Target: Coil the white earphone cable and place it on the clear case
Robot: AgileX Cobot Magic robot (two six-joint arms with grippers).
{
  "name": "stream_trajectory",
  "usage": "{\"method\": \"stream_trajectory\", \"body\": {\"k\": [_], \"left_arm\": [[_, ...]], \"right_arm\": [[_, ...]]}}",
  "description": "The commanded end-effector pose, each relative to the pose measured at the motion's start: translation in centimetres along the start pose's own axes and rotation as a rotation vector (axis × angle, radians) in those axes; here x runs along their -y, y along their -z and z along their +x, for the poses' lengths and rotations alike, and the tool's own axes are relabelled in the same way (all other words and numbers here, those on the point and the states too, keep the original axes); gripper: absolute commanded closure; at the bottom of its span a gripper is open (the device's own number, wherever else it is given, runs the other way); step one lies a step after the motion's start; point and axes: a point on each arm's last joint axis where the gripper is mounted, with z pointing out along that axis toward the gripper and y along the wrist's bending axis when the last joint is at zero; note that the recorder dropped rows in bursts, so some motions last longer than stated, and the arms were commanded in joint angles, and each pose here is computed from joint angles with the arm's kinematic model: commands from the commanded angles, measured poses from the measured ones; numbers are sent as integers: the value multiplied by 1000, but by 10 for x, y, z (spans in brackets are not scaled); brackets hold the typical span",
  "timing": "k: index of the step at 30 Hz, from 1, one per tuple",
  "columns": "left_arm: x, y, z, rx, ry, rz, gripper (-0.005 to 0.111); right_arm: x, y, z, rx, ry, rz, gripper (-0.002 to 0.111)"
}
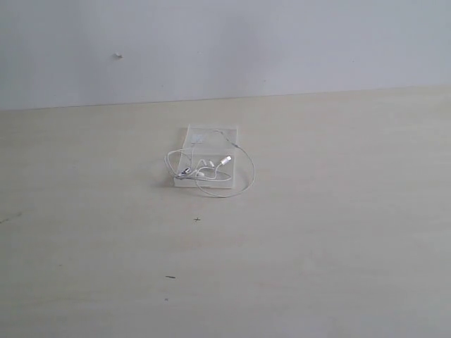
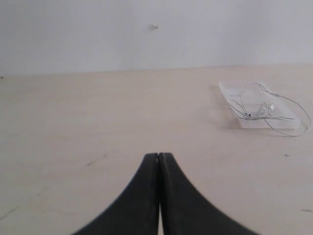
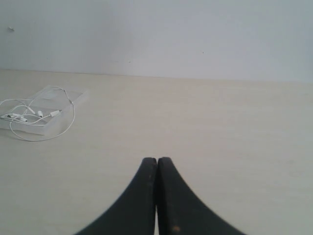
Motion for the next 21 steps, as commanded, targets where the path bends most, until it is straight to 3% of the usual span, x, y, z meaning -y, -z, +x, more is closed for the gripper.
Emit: {"method": "stream_trajectory", "body": {"k": [1, 11, 21], "left_arm": [[1, 0, 5, -33, 30, 12, 107], [-2, 0, 6, -41, 98, -61, 107], [-2, 0, 6, -43, 95, -63, 107]], "right_arm": [[0, 0, 1, 8, -2, 3, 108], [0, 0, 1, 8, -2, 3, 108], [0, 0, 1, 8, -2, 3, 108]]}}
